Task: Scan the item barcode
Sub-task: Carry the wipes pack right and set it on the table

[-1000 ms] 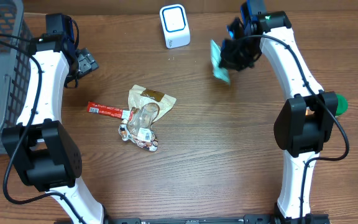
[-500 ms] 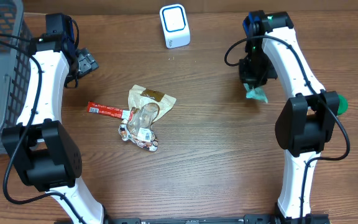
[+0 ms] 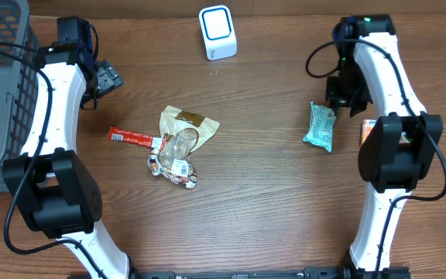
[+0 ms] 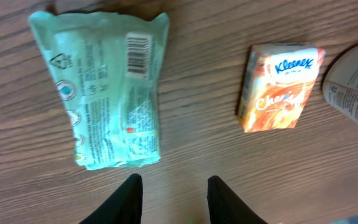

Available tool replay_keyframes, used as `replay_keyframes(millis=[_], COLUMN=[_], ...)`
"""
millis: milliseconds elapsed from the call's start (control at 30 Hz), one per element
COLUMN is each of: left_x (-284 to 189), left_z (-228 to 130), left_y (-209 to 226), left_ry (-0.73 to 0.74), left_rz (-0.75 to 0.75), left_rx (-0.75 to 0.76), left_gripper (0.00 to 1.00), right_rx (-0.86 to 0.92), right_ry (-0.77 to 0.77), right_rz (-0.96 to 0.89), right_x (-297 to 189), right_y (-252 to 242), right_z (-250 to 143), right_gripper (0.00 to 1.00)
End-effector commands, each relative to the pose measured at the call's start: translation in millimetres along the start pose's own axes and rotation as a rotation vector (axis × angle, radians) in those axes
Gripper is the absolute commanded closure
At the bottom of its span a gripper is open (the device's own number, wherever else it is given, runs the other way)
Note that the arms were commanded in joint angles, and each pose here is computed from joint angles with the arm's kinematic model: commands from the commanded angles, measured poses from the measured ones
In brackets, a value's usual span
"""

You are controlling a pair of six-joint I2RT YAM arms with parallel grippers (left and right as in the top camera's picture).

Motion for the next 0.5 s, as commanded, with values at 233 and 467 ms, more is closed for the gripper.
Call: replay_keyframes(millis=[233,467], left_x=[-8.2,-8.2], left_z=[4.9,4.9], left_y=[-4.0,-4.0], left_ry=[-0.025,-0.025], left_rz=[-0.017,-0.017], left_rx=[-0.006,-0.005], left_gripper=[0.0,0.0], right_rx=[-0.028,-0.108], right_ry=[-0.064,-0.138], right_rz=[0.305,0.327], right_x=[-20.7,-24.0], right_y=[39.3,79.8], right_z=[1.0,-2.5], right_gripper=[0.63,0.63])
Point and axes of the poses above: each gripper's point midway between its finger pads, its own x axis out along the fingers, its own y axis along the line the jaws close on, z = x × y, the point moved 7 cm from there along -x, back along the fingers, and after that the axes turned 8 degrees about x, right-handed, at the moved point
